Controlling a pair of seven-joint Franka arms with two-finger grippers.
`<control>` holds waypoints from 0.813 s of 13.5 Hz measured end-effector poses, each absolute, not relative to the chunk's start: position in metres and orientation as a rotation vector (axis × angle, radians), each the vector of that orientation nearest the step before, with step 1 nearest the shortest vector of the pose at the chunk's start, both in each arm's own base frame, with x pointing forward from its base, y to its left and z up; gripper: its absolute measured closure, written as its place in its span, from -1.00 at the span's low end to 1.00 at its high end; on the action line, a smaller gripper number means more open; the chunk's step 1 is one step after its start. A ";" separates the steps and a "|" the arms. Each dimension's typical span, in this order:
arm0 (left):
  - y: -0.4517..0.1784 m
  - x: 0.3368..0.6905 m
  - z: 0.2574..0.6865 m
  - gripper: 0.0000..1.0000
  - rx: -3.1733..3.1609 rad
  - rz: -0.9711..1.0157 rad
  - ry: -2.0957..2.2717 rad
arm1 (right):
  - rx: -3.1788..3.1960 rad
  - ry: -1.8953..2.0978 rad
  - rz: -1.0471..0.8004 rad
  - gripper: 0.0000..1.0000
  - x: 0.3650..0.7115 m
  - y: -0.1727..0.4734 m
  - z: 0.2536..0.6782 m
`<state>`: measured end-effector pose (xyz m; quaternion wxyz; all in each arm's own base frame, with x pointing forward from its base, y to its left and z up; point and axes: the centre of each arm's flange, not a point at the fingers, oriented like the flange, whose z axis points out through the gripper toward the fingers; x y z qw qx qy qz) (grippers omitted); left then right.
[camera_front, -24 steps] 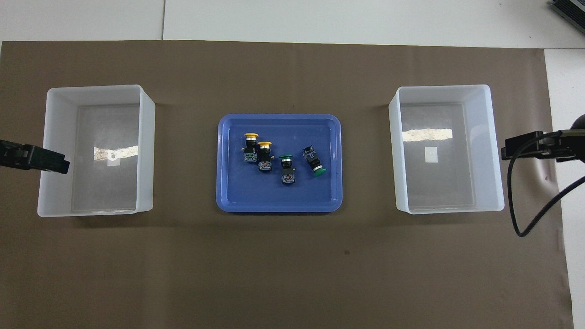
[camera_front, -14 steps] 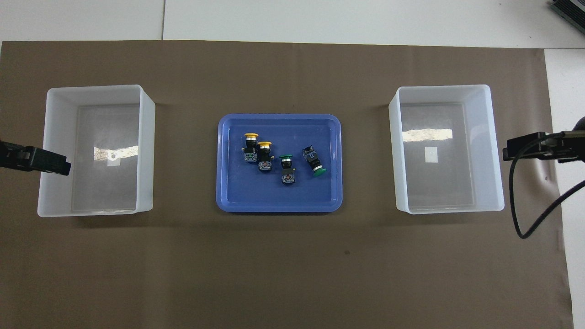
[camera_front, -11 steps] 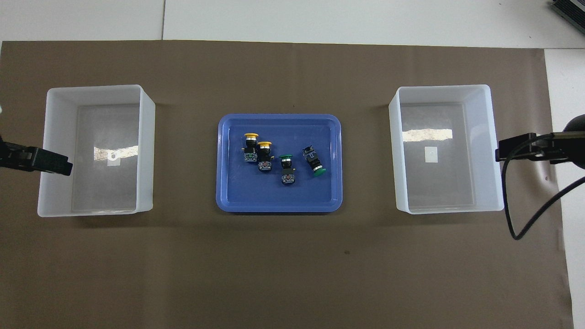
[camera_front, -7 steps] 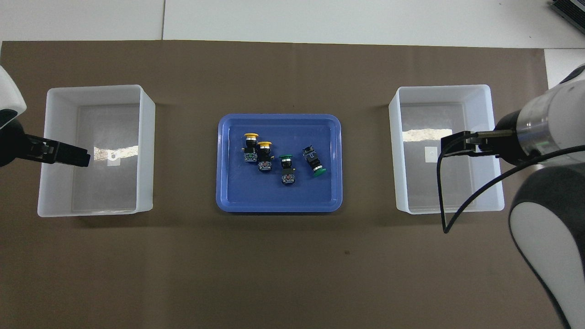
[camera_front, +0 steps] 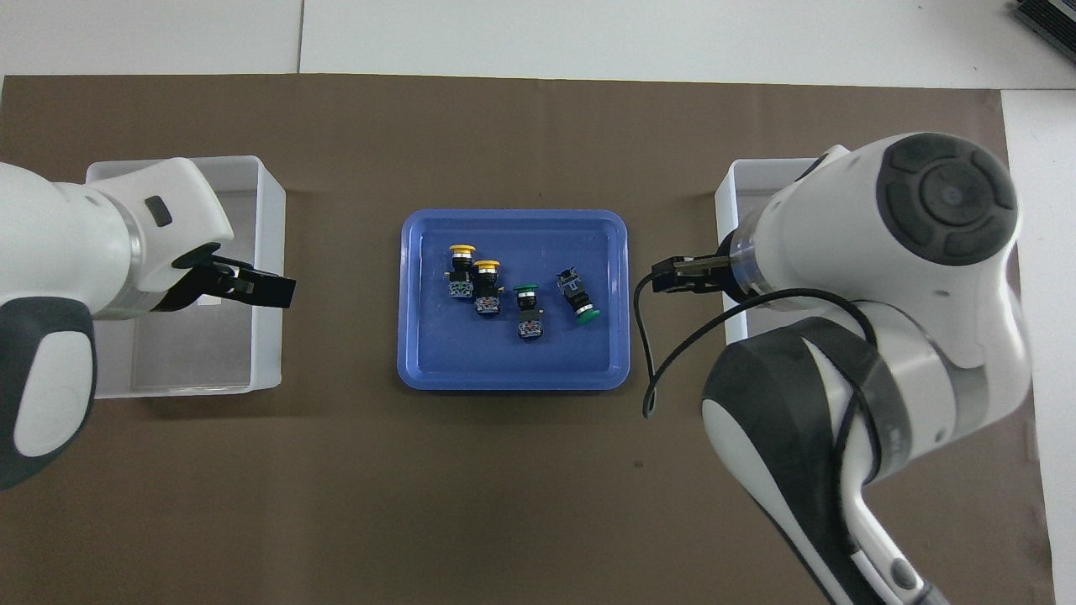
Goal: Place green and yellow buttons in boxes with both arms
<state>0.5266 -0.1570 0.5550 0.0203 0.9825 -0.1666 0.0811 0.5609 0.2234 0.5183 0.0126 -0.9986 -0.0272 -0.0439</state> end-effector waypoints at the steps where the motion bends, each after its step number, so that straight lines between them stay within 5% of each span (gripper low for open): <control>1: -0.174 0.524 0.539 -1.00 3.037 0.291 -0.503 | -3.101 -0.118 -0.170 -1.00 0.568 0.240 0.500; 11: -0.255 0.537 0.394 -1.00 2.963 0.460 -0.277 | -2.980 -0.489 -0.273 -1.00 0.589 0.300 0.347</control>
